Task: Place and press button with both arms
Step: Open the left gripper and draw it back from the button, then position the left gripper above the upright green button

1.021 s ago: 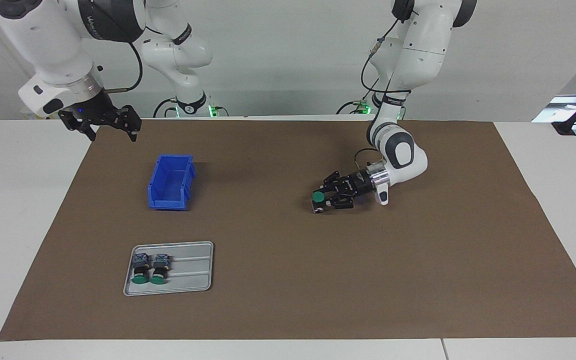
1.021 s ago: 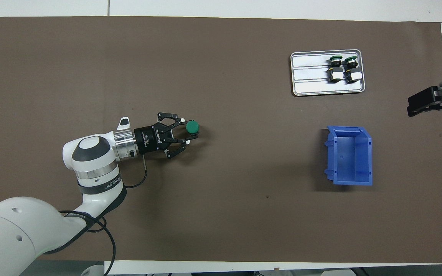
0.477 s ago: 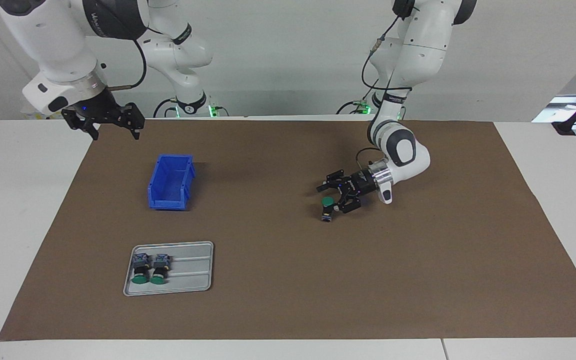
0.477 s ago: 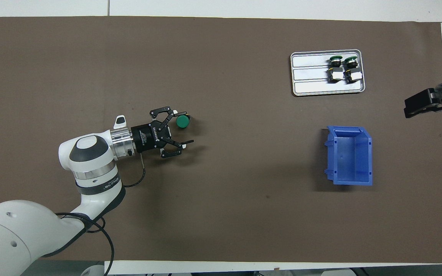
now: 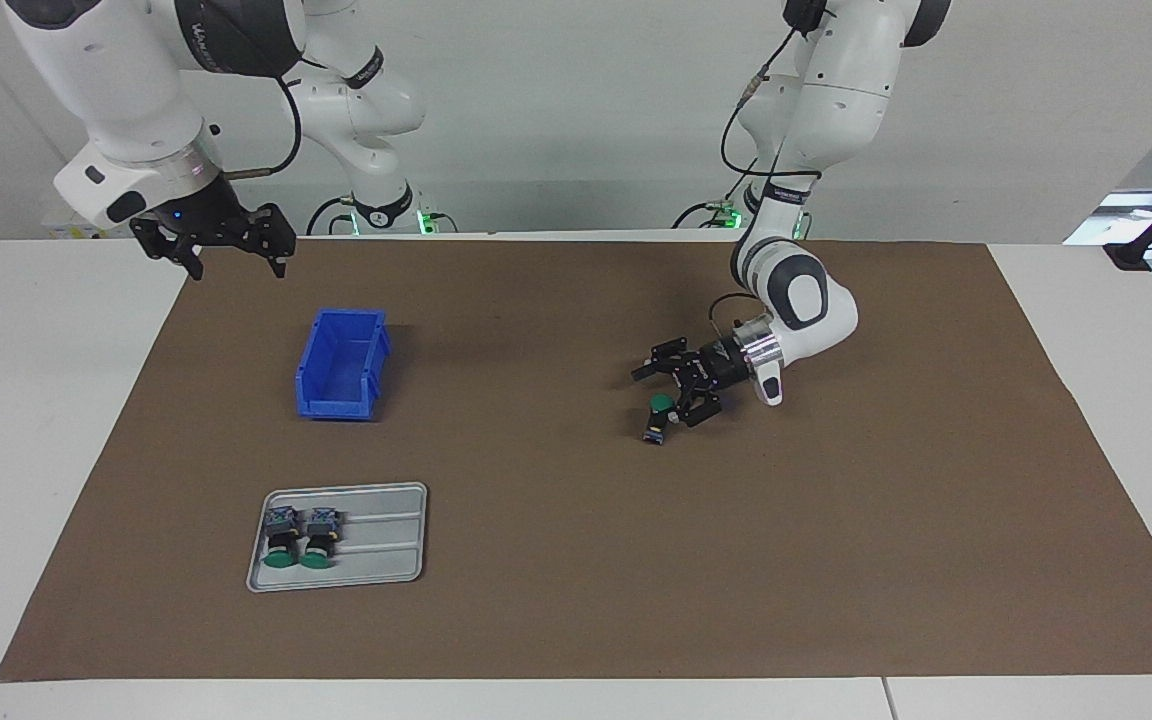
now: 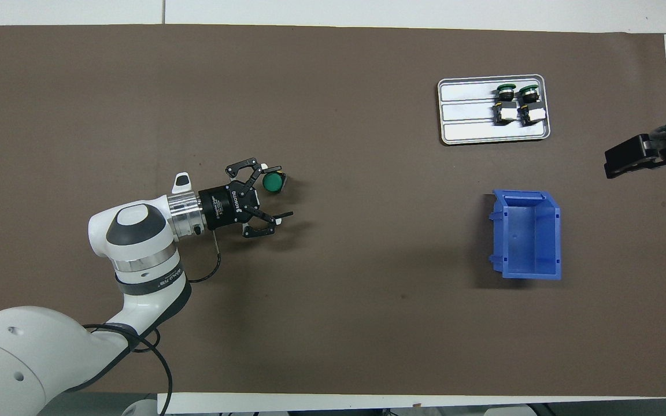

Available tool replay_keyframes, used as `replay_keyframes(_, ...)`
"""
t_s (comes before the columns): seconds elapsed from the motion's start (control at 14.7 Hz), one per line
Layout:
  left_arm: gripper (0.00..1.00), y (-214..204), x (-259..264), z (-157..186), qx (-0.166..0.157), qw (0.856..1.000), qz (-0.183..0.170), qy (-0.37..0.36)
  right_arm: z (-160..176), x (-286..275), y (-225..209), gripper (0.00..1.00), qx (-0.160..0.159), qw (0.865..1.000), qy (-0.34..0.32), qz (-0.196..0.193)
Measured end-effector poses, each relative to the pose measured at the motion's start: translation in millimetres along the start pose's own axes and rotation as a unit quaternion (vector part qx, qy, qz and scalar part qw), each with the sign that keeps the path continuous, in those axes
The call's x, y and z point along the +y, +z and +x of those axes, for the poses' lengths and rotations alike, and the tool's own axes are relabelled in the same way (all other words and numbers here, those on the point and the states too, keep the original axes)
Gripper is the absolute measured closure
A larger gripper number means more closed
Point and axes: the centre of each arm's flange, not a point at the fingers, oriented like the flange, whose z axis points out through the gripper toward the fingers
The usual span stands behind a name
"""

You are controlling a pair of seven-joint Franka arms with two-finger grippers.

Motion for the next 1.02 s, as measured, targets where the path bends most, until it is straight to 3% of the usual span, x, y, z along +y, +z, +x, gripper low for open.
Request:
replay_keyframes(0.41,0.00,-12,11,-29,0.023,0.999,-0.011,0.030,1,-12,-1,0.04,0.002,1.000,-0.012,0.001)
replay_keyframes(0.54,0.00,-16,13,-42,0.036,0.999,0.012,0.028,2,-23,-2,0.28,0.004,1.000,-0.021,0.005)
replay_keyframes(0.82,0.00,-25,34,-77,0.101,0.993,0.056,0.017,3,-42,-4,0.70,0.011,0.999,-0.038,0.006)
replay_keyframes(0.88,0.00,-25,39,-85,0.110,0.991,0.065,0.026,3,-42,-4,0.70,0.011,0.999,-0.038,0.006)
replay_keyframes(1.02,0.00,-24,47,-95,0.128,0.988,0.078,0.040,3,-41,-4,0.58,0.011,0.999,-0.038,0.006)
